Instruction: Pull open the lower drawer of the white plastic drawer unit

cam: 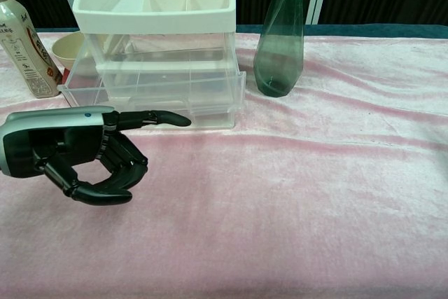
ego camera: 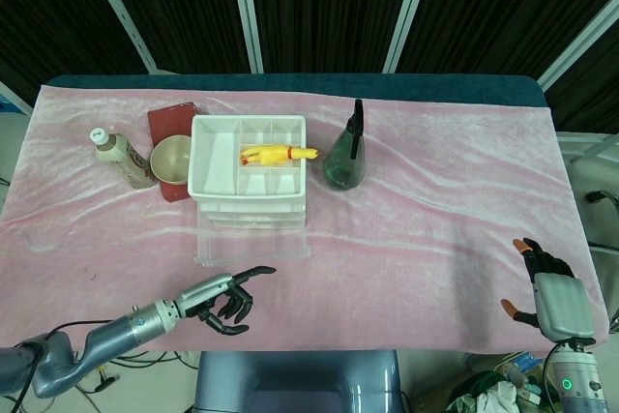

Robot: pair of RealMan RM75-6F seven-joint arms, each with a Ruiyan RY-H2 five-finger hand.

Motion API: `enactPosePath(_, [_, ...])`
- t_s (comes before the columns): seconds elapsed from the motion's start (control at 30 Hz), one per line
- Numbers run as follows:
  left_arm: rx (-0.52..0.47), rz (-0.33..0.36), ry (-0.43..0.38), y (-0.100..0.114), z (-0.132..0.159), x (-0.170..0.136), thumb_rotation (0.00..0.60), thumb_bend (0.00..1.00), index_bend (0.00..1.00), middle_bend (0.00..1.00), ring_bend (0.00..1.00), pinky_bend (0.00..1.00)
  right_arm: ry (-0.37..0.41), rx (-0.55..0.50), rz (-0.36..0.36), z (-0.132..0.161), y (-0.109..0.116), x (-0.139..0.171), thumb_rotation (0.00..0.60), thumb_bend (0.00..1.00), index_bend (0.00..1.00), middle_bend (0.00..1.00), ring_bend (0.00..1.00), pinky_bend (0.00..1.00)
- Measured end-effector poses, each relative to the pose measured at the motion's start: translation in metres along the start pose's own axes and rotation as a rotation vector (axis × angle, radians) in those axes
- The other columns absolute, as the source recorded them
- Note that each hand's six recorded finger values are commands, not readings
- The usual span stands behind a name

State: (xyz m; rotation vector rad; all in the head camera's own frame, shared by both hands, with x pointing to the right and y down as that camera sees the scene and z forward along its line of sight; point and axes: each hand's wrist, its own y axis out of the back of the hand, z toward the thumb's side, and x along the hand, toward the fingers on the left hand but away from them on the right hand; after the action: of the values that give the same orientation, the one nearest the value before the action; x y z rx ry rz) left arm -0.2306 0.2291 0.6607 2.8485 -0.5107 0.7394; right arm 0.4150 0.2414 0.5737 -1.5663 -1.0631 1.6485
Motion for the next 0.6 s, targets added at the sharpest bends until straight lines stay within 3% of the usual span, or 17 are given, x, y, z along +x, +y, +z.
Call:
enactPosePath(0.27, [0.125, -0.023, -0.003, -0.004, 0.006, -0.016, 0.600, 0.31, 0.08, 0.63, 0.64, 0.70, -0.002, 0.000, 0.001, 0.000, 0.000, 0.000, 0.600, 0.10, 0.15, 0.11, 0.19, 0.21])
enactPosePath(0.5, [0.392, 0.030, 0.034, 0.002, 0.017, -0.045, 0.600, 0.30, 0.08, 0.48, 0.39, 0.41, 0.001, 0.004, -0.001, 0.001, 0.000, 0.001, 0.600, 0.10, 0.15, 0.11, 0.19, 0.21])
enactPosePath(0.6, [0.521, 0.087, 0.061, 0.005, 0.025, -0.062, 0.600, 0.26, 0.08, 0.43, 0.31, 0.35, -0.001, 0.005, -0.002, 0.000, 0.000, 0.001, 0.600, 0.10, 0.15, 0.11, 0.19, 0.21])
